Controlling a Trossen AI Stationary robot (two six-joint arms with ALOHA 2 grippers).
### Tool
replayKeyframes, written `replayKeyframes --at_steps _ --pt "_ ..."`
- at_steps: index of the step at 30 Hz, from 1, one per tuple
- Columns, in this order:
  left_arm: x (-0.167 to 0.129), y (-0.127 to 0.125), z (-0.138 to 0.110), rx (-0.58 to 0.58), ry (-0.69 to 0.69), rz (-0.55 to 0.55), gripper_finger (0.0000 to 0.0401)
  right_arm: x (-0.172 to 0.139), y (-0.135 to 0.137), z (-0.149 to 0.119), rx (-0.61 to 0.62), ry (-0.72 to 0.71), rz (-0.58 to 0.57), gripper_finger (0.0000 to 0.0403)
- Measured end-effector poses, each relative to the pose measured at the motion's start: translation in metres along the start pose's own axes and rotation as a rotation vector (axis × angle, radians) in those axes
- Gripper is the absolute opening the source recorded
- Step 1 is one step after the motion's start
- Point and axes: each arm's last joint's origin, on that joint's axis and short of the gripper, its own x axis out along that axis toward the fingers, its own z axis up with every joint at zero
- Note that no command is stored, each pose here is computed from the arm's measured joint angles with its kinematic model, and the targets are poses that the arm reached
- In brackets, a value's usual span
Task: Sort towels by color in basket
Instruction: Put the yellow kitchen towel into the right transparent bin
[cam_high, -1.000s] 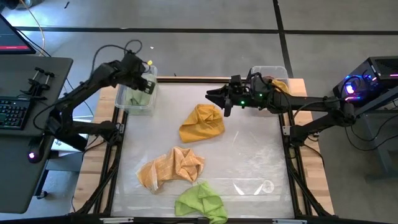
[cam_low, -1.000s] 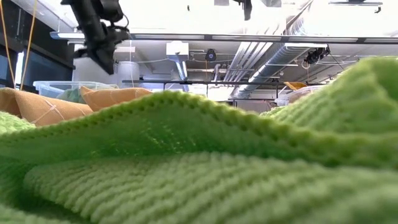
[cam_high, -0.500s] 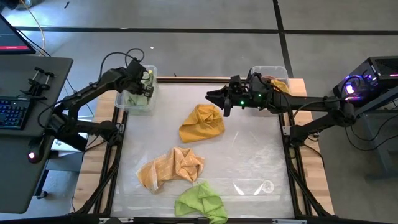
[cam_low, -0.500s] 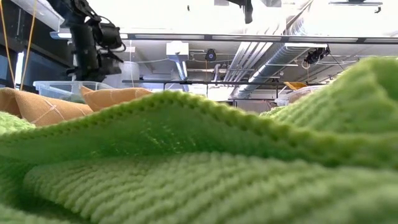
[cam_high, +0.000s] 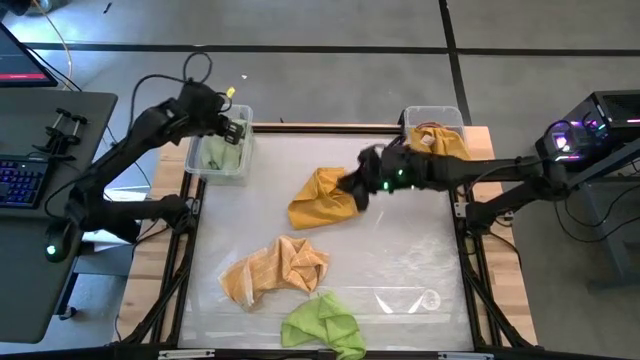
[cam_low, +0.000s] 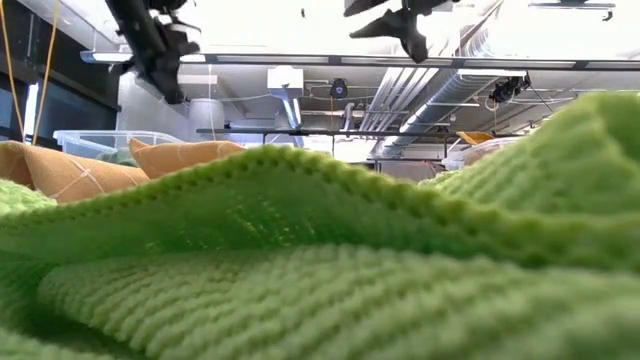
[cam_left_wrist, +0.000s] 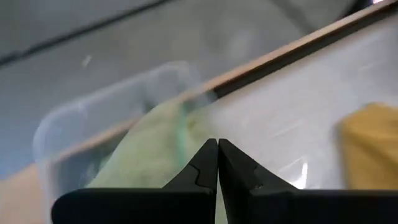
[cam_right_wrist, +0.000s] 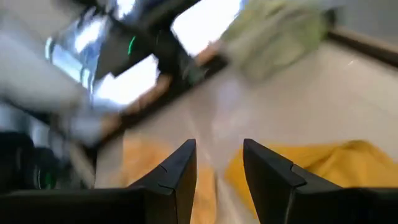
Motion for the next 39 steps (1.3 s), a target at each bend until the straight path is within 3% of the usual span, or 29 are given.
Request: replayKeyframes --at_steps 3,8,13,19,25,33,39 --pt "-0.019 -0.006 0.000 0.055 -0.108 -0.097 0.0000 0.008 0.015 -0.021 -0.129 0.137 0.070 0.0126" --pt "-0.048 -0.017 -0.001 0.084 -0.257 -0.259 0.0000 0.034 0.016 -0.045 -0.153 0.235 0.021 0.0126" --pt "-0.060 -0.025 -0.005 0.128 -0.298 -0.333 0.0000 0.065 -0.013 -0.047 -0.094 0.262 -0.072 0.0151" --pt "-0.062 -0.030 -0.012 0.211 -0.261 -0.354 0.0000 0.094 -0.060 -0.047 -0.089 0.292 -0.152 0.0233" --pt "-0.065 -0.026 -0.020 0.253 -0.215 -0.344 0.0000 0.123 -0.091 -0.065 -0.327 0.383 -0.182 0.0280" --pt "-0.067 -0.025 -0.023 0.304 -0.211 -0.336 0.0000 0.165 -0.125 -0.086 -0.319 0.312 -0.216 0.0248" --pt "-0.067 -0.025 -0.023 0.304 -0.211 -0.336 0.0000 0.172 -0.136 -0.102 -0.299 0.382 -0.284 0.0158"
